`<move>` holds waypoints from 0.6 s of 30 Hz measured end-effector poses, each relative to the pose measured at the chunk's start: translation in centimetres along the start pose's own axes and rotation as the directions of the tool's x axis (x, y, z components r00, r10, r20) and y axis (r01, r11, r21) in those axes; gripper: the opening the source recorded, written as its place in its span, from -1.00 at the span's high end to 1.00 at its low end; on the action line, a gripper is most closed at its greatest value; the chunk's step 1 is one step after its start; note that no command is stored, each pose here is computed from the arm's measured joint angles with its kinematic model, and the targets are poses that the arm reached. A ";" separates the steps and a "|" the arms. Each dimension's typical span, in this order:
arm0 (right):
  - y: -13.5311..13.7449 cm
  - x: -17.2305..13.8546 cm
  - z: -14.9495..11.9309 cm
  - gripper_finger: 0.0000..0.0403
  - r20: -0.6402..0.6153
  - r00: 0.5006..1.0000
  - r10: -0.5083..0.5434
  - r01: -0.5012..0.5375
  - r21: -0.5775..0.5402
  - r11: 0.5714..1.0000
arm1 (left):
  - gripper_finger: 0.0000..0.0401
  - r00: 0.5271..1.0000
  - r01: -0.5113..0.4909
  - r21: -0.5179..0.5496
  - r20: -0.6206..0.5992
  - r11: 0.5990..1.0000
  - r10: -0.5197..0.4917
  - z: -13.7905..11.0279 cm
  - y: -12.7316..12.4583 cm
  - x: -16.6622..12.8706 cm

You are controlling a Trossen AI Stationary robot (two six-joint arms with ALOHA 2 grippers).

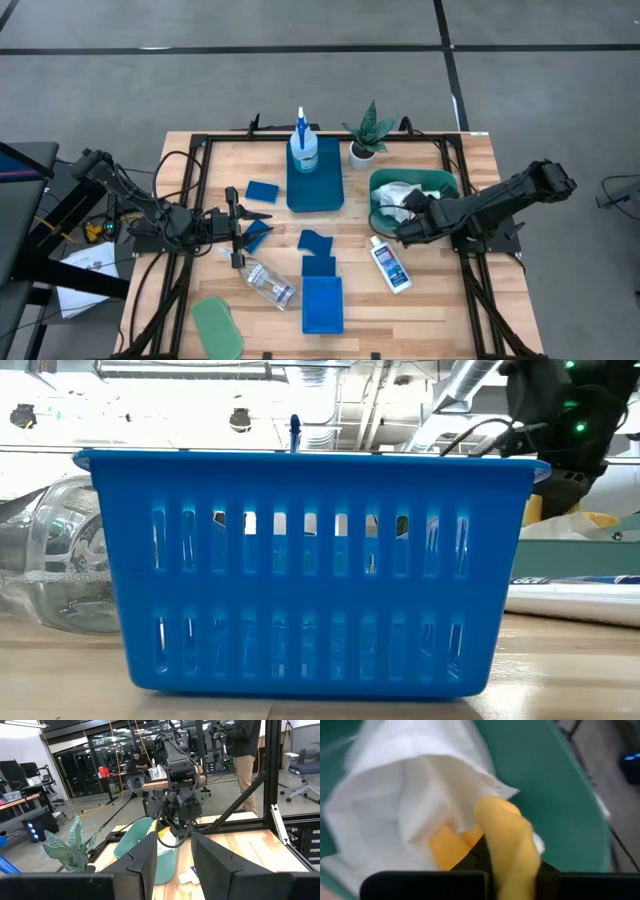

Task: Pick & Place Kitchen Items
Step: Put the yellow microfiber towel into the green bin

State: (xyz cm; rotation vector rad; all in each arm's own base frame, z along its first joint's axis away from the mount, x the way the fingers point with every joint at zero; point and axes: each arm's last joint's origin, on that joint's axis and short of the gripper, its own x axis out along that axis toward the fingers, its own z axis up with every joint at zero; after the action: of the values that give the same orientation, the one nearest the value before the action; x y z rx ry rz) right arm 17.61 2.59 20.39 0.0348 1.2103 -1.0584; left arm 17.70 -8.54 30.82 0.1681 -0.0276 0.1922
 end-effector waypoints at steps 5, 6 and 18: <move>-0.1 0.3 0.4 0.97 -0.014 1.000 0.006 -0.006 -0.014 1.000 | 0.41 1.000 0.000 0.000 0.000 1.000 0.000 0.0 0.0 0.0; -0.1 0.4 0.4 0.97 -0.019 1.000 0.001 -0.001 -0.014 1.000 | 0.41 1.000 0.000 0.000 0.000 1.000 0.000 0.0 0.0 0.0; -0.6 2.4 -1.2 0.97 -0.141 0.989 -0.045 0.038 -0.051 0.998 | 0.41 1.000 -0.001 0.000 0.000 1.000 0.001 0.0 0.0 0.0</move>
State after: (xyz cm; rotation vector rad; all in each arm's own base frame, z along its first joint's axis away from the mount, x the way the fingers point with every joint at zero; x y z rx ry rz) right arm 16.22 1.39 18.33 0.0486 1.3701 -1.0770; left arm 17.70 -8.54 30.82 0.1681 -0.0275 0.1930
